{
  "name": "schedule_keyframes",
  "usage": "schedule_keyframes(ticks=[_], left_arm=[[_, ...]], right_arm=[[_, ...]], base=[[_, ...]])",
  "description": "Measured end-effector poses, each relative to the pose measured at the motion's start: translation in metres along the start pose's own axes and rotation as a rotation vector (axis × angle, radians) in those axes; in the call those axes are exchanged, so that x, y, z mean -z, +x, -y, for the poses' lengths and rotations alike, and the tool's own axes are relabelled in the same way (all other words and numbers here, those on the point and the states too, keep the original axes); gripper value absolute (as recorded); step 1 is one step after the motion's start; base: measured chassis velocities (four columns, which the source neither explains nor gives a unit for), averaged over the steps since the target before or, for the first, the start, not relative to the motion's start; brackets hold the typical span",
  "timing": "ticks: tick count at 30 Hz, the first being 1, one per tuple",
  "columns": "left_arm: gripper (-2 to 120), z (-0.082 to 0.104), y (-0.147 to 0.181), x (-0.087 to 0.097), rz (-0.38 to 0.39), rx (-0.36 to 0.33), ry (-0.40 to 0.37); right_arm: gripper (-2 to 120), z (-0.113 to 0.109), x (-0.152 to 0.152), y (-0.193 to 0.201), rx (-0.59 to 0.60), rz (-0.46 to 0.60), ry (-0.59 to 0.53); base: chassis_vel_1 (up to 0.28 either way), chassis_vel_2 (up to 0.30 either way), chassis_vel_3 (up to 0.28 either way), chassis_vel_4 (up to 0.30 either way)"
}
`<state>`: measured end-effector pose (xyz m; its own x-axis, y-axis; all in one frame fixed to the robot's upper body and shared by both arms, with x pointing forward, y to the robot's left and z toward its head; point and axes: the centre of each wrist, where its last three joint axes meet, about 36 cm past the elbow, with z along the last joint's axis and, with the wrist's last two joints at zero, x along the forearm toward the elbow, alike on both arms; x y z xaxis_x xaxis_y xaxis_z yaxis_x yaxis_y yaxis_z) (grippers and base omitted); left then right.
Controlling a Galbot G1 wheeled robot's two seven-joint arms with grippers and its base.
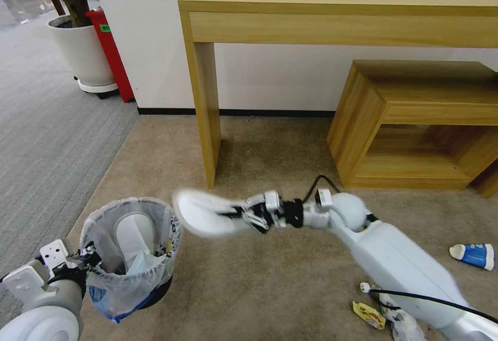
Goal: Pick up the trash bin and place the garbage on the floor into it.
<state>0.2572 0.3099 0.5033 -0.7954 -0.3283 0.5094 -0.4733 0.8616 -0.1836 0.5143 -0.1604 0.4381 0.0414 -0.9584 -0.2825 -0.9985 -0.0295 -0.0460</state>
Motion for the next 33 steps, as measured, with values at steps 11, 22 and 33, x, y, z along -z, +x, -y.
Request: schedule_keyframes(ticks=[11, 22, 33], left_arm=[[3, 0.015, 0.007, -0.006, -0.012, -0.046, 0.032], [3, 0.023, 0.021, 0.001, 0.011, -0.079, 0.036], [3, 0.028, 0.029, 0.002, 0.015, -0.103, 0.035]], right_arm=[[0, -0.003, -0.037, -0.109, 0.144, 0.232, -0.230], [0, -0.007, -0.074, -0.135, 0.177, 0.139, -0.256], [10, -0.013, -0.091, -0.142, 0.080, 0.108, -0.258]], base=[[0.000, 0.000, 0.000, 0.000], [0.000, 0.000, 0.000, 0.000], [0.000, 0.000, 0.000, 0.000]])
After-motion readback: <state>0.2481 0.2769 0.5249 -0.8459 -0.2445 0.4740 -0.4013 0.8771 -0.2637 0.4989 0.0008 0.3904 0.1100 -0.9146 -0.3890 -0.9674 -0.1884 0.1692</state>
